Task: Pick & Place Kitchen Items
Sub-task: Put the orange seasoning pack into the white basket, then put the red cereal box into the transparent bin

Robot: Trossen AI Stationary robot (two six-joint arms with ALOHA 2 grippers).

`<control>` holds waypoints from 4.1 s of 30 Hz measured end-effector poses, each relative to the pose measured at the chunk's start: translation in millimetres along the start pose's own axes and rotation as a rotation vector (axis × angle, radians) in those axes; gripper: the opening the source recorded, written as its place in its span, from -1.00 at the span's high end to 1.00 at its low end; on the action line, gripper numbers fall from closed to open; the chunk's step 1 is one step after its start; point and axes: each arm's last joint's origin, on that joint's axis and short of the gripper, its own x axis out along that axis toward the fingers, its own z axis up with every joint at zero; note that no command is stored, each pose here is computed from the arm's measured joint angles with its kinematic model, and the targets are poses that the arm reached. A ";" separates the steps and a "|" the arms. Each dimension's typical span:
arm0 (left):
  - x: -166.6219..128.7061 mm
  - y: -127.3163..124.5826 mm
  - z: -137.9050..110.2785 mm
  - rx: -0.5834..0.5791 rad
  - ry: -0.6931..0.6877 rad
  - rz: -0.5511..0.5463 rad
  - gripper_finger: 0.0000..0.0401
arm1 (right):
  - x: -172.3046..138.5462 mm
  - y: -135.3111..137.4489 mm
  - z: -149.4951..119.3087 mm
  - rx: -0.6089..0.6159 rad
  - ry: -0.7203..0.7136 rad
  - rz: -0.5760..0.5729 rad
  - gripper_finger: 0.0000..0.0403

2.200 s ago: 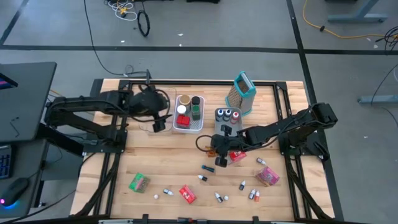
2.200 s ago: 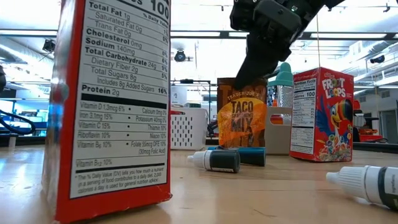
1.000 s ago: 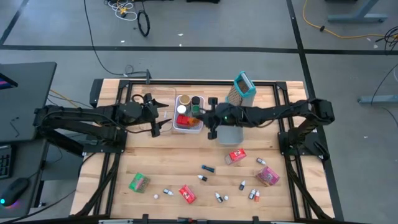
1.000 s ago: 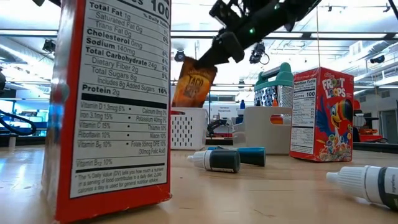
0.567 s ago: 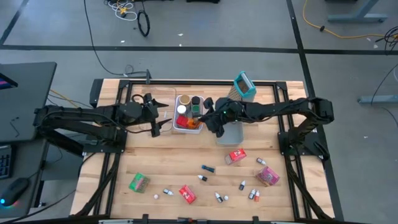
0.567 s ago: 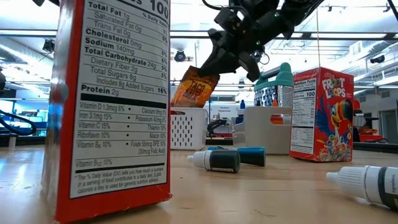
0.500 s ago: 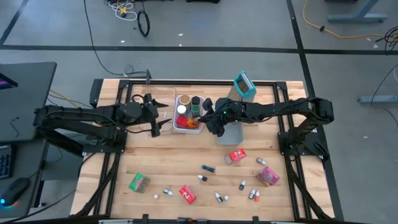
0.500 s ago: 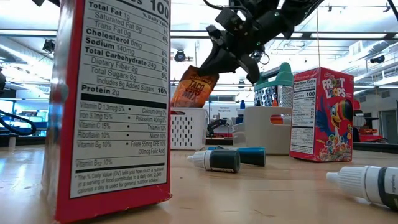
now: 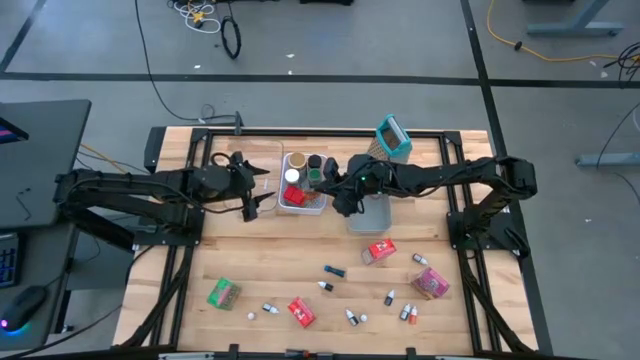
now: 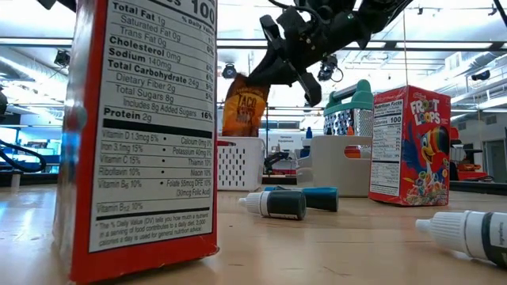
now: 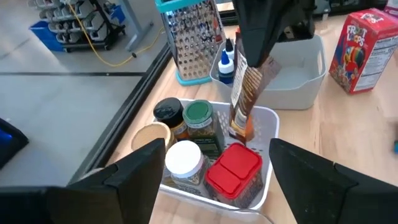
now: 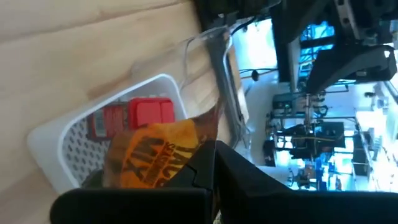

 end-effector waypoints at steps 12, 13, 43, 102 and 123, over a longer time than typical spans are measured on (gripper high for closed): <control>0.8 -0.6 -2.9 -0.083 0.017 -0.001 -0.47 | -1.3 10.5 -7.0 0.068 -0.107 0.153 0.95; 0.8 -0.6 -2.9 -0.085 0.017 -0.001 -0.47 | -1.3 10.5 -7.5 0.035 -0.093 0.149 0.95; 0.8 -0.4 -2.9 -0.171 0.016 0.004 -0.47 | -1.6 6.8 -15.5 -0.221 -0.144 0.115 0.94; 0.8 -0.3 -1.4 -0.121 0.002 0.004 -0.47 | 19.4 4.7 9.5 0.722 -0.087 -0.048 0.48; 0.7 0.1 3.4 -0.148 -0.046 0.004 -0.47 | -66.7 10.4 90.4 0.881 -0.130 0.194 0.39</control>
